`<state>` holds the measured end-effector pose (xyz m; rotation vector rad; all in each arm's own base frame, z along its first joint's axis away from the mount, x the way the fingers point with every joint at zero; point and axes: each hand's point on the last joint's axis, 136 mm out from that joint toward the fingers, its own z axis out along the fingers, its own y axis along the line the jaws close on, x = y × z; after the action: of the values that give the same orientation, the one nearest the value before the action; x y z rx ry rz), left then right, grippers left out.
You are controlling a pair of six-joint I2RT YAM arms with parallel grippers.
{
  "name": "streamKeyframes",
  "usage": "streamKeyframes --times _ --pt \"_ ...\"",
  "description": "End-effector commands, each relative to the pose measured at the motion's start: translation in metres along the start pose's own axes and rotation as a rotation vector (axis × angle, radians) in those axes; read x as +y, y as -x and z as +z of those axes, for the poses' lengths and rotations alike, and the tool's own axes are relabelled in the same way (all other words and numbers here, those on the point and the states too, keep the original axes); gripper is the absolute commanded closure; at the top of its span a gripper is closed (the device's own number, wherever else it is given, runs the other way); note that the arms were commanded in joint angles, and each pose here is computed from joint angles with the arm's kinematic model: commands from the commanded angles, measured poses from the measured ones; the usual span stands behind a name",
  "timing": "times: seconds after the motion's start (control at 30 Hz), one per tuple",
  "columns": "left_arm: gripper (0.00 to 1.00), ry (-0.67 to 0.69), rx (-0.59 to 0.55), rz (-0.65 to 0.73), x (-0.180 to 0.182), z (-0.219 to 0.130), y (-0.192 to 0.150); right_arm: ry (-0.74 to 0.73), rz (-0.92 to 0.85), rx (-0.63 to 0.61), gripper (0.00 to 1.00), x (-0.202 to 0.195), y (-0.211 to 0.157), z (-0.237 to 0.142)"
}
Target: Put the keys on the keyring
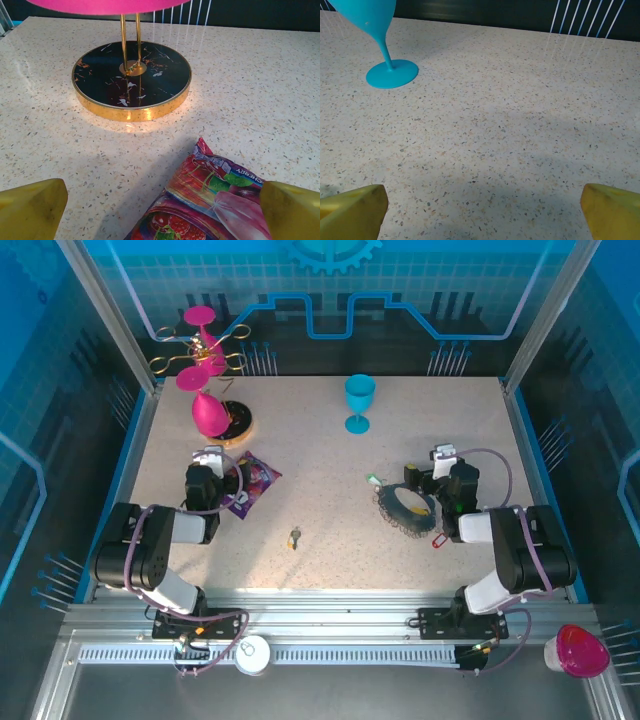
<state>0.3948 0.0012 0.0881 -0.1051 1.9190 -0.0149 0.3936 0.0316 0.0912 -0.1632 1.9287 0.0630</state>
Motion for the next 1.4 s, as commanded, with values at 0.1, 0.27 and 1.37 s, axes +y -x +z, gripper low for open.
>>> streamKeyframes --times 0.1,0.27,1.37 --pt "0.01 -0.017 -0.019 -0.004 -0.002 0.001 0.008 -0.005 -0.014 -0.02 0.0 0.0 0.008 0.003" --pt "0.01 -0.017 -0.019 -0.004 -0.002 0.001 0.008 -0.004 -0.014 -0.021 0.0 0.001 0.008 0.003" --pt "0.01 -0.118 -0.075 -0.007 -0.008 -0.071 0.064 0.159 0.112 0.175 0.0 0.014 0.056 -0.083"
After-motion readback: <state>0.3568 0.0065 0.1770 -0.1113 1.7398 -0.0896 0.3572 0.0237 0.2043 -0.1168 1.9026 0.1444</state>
